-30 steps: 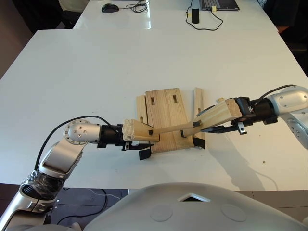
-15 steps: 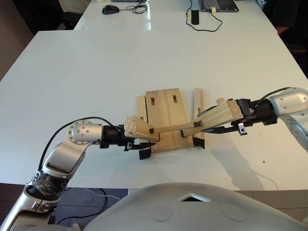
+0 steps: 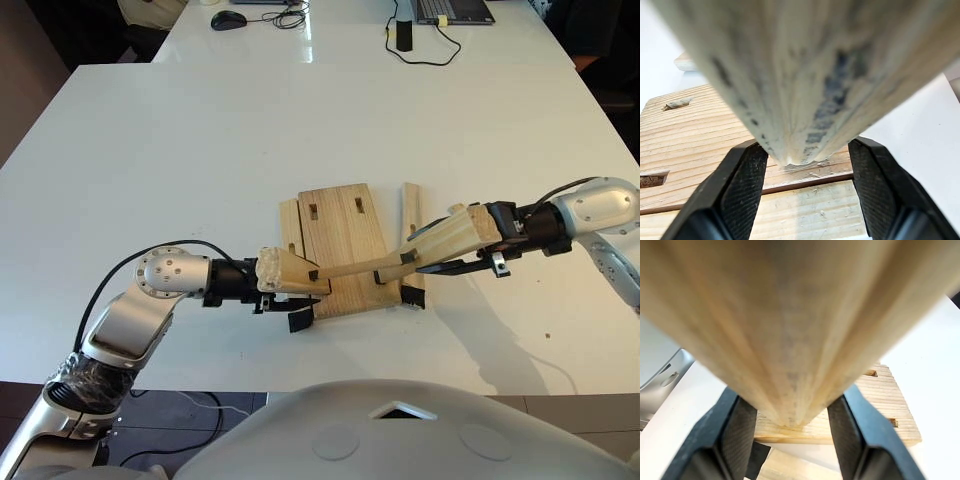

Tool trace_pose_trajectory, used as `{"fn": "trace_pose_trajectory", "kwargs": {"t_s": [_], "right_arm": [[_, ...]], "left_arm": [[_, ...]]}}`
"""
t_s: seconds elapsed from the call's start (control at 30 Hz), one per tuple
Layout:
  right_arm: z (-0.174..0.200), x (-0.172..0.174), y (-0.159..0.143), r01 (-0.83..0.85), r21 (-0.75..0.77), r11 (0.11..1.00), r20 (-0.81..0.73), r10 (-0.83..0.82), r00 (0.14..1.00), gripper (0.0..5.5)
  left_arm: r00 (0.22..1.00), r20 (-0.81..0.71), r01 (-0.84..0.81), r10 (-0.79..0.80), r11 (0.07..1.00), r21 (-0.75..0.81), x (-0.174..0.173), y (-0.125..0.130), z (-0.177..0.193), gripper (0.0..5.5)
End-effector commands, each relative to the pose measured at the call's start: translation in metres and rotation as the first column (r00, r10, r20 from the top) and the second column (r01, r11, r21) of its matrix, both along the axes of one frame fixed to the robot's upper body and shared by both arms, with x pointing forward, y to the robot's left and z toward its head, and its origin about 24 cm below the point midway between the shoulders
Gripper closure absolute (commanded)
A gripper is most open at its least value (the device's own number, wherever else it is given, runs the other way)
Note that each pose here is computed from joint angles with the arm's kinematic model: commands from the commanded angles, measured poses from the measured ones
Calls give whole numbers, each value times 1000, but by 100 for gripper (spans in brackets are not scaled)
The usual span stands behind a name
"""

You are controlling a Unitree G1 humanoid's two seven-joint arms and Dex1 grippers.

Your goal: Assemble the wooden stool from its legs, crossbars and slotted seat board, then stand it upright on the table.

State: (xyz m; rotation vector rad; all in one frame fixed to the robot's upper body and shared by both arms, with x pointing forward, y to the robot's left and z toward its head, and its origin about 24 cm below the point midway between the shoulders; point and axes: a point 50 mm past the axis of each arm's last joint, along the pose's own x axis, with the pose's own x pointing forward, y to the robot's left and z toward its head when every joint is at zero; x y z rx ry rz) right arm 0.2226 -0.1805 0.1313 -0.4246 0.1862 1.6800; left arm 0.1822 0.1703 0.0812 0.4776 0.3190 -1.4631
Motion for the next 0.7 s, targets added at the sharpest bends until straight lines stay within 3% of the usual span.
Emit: {"fn": "trace_pose_trajectory", "kwargs": {"t_s": [0.03,0.2,0.7], "right_arm": [[-76,-15,-22,114,-340,933,-230,-200,953,351],[-78,-15,-23,117,-349,930,-233,-207,950,351],[-76,-13,-25,104,-386,917,-220,-201,955,351]], "left_arm": [[996,3,86,-86,996,-22,-9,-14,5,272],[999,-10,48,-49,997,-59,-6,-14,9,272],[963,-259,31,-69,989,-148,-21,-3,15,272]]}}
